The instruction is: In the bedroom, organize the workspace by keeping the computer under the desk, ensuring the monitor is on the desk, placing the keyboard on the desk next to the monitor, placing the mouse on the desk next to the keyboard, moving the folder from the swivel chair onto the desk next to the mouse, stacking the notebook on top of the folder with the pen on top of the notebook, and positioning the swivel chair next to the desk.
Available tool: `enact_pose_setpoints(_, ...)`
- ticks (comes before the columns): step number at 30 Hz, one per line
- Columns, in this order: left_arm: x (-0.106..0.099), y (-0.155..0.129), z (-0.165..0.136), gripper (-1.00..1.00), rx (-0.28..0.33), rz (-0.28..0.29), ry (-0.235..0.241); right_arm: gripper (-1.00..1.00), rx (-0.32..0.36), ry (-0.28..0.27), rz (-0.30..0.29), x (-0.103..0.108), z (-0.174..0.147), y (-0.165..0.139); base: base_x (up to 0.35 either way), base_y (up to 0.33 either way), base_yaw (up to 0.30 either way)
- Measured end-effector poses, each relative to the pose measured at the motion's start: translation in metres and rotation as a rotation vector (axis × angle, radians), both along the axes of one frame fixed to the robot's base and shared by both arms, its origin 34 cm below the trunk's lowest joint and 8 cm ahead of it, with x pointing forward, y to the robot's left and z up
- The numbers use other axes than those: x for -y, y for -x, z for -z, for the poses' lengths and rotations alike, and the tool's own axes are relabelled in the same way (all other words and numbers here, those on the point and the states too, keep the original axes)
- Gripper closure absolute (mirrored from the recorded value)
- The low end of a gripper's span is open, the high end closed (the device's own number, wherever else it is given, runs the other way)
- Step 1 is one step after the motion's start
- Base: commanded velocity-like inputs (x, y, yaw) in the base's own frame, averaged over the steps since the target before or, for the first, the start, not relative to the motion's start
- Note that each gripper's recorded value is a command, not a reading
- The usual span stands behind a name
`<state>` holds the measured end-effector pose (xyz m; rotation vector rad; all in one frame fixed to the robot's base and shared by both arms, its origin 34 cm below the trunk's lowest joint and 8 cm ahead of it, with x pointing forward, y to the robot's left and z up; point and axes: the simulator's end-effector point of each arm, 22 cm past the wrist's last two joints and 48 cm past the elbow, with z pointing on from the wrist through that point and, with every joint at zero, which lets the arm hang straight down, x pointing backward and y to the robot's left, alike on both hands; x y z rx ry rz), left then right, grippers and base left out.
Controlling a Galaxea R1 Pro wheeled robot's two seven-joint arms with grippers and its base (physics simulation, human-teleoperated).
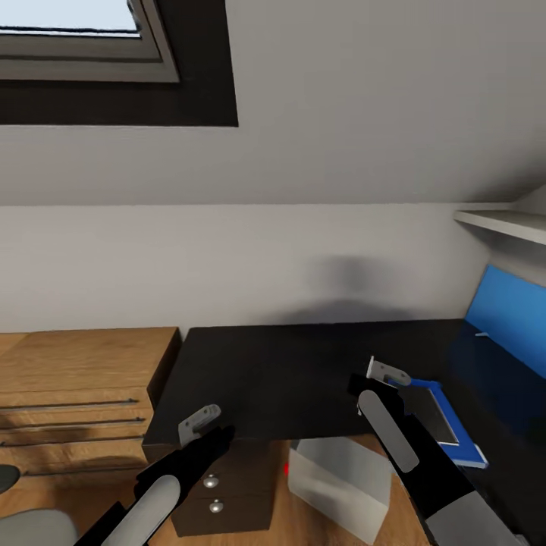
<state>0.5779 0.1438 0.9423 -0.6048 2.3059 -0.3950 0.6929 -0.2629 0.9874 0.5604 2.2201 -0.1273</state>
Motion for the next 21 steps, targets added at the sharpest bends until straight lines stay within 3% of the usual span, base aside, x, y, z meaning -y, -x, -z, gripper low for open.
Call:
enact_pose_setpoints(4,0.000,0.000,-0.001,-1.00,0.002,0.001,0.002,1.00,0.002,0.009,-0.001,0.009,0.000,-0.001,0.000,0.000,-0.277)
enact_pose_setpoints(9,0.002,0.001,-0.001,-1.00,-0.001,0.005,0.004,1.00,0.008,-0.013,-0.098,0.025,0.019,-0.010,0.000,0.000,-0.100)
enact_pose_setpoints(12,0.002,0.001,0.000,-1.00,-0.003,0.006,0.005,1.00,0.009,-0.016,-0.118,0.031,0.023,-0.012,0.000,0.000,-0.016)
enact_pose_setpoints(17,0.003,0.002,0.000,-1.00,-0.004,0.009,0.006,1.00,-0.058,0.031,-0.089,0.073,0.051,-0.003,0.000,0.000,-0.002)
enact_pose_setpoints(21,0.003,0.002,0.000,-1.00,-0.004,0.009,0.006,1.00,-0.104,0.027,-0.078,0.086,0.070,0.001,0.000,0.000,0.000)
